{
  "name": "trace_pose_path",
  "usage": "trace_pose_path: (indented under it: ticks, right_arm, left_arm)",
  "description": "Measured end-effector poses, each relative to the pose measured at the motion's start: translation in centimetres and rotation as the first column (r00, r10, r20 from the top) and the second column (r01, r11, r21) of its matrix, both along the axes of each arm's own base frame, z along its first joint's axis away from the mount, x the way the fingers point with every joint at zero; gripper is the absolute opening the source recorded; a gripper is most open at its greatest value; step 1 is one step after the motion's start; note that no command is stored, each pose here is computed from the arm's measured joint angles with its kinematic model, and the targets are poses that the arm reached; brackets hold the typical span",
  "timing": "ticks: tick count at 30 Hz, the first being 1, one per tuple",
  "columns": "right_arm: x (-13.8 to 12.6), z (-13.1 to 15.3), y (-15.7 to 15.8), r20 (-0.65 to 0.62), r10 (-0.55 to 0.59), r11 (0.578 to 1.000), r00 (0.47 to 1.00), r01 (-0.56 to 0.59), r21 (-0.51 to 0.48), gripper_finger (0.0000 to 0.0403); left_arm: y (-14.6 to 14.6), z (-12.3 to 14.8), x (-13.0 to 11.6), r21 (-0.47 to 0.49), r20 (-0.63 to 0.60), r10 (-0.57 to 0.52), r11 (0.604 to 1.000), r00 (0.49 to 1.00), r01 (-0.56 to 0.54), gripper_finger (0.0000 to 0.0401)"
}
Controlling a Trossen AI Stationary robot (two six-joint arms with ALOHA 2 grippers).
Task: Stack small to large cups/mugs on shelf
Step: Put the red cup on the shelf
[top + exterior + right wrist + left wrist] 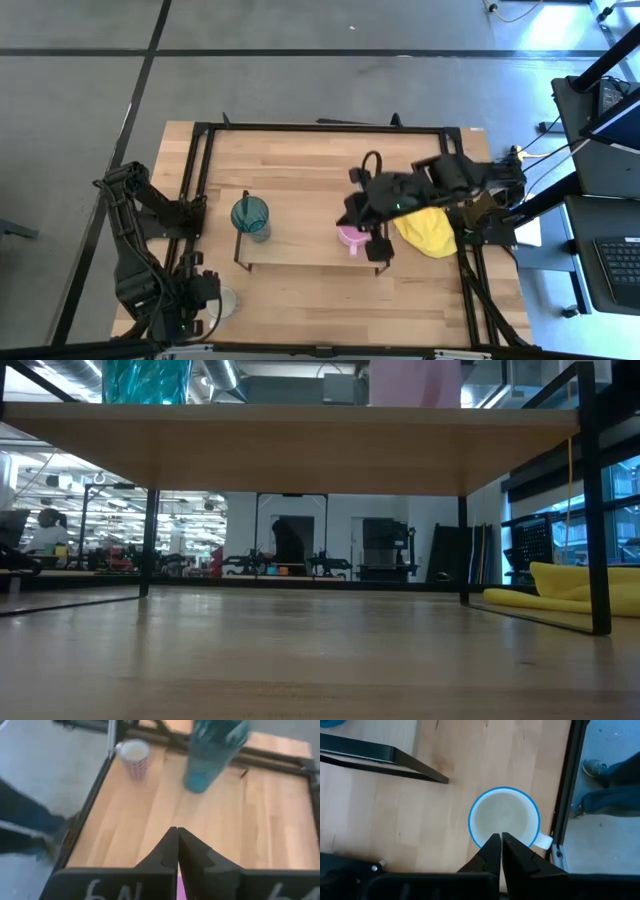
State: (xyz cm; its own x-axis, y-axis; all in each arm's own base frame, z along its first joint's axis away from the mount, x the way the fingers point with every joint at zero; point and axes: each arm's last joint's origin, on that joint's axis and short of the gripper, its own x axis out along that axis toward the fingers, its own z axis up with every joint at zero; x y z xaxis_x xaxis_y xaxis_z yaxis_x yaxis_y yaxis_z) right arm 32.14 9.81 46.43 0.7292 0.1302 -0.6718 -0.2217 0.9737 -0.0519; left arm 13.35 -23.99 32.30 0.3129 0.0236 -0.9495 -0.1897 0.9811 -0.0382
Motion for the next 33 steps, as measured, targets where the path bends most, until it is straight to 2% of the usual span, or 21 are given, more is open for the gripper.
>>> trace_pose_path:
  ticks: [7, 14, 19, 24, 28, 30, 33]
  right_arm:
    - [-0.5, -0.7, 3.0, -0.027, 0.11, 0.993, 0.994, -0.111, -0.037, 0.001]
    - [0.2, -3.0, 6.5, -0.112, 0.171, 0.983, 0.979, -0.177, -0.043, 0.001]
    - [0.0, -3.4, 7.8, -0.132, 0.152, 0.988, 0.98, -0.153, -0.002, 0.001]
    - [-0.5, -3.6, 9.2, -0.118, 0.077, 0.997, 0.99, -0.078, -0.008, 0.001]
    - [0.0, -4.9, 11.2, -0.134, 0.033, 0.999, 0.99, -0.029, 0.034, 0.001]
    - [0.5, -5.7, 12.3, -0.144, 0.022, 0.998, 0.989, -0.015, 0.055, 0.001]
    - [1.4, -7.0, 13.5, -0.146, -0.008, 0.996, 0.989, 0.021, 0.086, 0.001]
  left_arm:
    - [0.0, 0.0, 0.0, -0.002, -0.005, 0.006, 1.0, 1.0, -0.006, 0.0012]
    - [0.0, -0.1, -0.6, -0.018, -0.064, 0.059, 0.998, 0.996, -0.06, 0.0002]
    - [0.2, -0.5, -2.2, 0.046, -0.107, 0.139, 0.99, 0.984, -0.135, 0.0001]
    - [-0.7, -2.3, -4.2, 0.032, -0.11, 0.171, 0.985, 0.979, -0.168, 0.0002]
    - [-1.5, -3.8, -5.6, -0.002, -0.015, 0.211, 0.977, 0.977, -0.211, 0.0001]
    - [-1.5, -4.6, -6.2, 0.006, 0.029, 0.227, 0.974, 0.973, -0.228, 0.0001]
    - [-1.1, -5.9, -6.9, 0.045, 0.034, 0.249, 0.967, 0.968, -0.25, 0.0001]
